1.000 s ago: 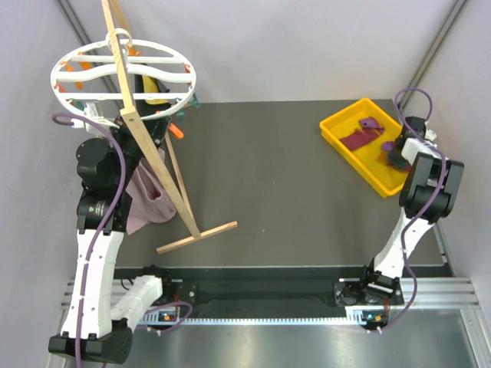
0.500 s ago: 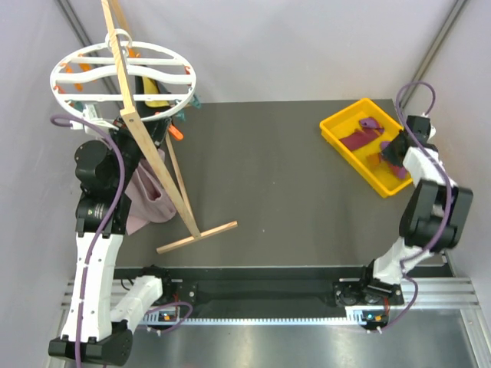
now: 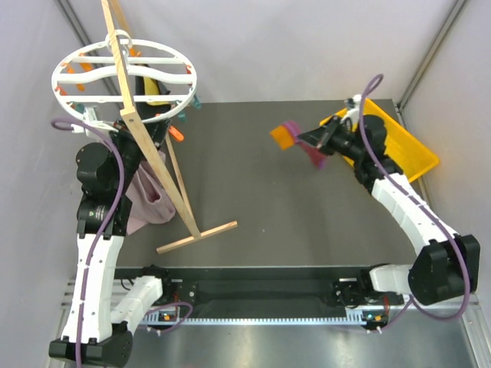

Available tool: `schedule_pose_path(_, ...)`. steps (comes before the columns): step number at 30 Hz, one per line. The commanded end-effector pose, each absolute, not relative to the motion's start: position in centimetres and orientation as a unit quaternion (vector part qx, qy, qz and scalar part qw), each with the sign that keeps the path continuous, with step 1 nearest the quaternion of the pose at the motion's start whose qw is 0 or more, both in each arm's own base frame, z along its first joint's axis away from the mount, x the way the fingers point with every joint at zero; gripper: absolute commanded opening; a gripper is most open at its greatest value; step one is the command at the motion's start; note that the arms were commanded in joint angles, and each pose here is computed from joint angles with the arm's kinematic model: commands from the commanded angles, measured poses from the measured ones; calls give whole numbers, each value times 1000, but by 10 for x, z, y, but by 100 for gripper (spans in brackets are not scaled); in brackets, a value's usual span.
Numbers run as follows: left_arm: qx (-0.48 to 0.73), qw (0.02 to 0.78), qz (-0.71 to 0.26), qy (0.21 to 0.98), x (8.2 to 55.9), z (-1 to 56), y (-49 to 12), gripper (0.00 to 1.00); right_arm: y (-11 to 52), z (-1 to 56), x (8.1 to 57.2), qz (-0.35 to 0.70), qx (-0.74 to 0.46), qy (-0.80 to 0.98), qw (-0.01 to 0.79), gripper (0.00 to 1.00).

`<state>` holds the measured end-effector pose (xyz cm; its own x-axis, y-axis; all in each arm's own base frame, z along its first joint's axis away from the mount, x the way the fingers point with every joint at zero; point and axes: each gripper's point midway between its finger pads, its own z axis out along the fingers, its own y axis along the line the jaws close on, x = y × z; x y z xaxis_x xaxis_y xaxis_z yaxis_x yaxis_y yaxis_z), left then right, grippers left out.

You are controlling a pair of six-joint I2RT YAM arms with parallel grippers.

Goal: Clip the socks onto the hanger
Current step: Pick up the sock from the bin, then clamp the sock onto the hanger.

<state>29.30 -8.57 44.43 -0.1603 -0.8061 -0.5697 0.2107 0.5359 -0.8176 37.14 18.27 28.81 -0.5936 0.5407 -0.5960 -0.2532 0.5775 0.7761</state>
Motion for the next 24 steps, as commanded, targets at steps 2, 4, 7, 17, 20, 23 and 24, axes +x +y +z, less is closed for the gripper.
schedule_pose_path(2, -259, 596, -434, 624, 289, 445, -84, 0, 266, 360, 322, 608, 15, 676, 415, 0)
schedule_pose_path(4, -263, 601, -436, 616, 287, 450, -82, 0, 284, 368, 314, 634, 12, 660, 403, 0)
schedule_pose_path(7, -271, 601, -441, 609, 285, 453, -81, 0, 313, 386, 297, 692, 0, 615, 378, 0)
schedule_pose_path(17, -301, 575, -473, 596, 285, 449, -84, 0, 373, 423, 264, 825, -17, 485, 289, 0)
schedule_pose_path(20, -305, 571, -473, 598, 285, 448, -84, 0, 381, 430, 256, 831, -32, 475, 289, 0)
schedule_pose_path(23, -312, 574, -464, 598, 284, 446, -80, 0, 385, 435, 251, 825, -41, 476, 303, 0)
schedule_pose_path(24, -313, 574, -463, 598, 284, 446, -80, 0, 385, 438, 250, 824, -43, 474, 307, 0)
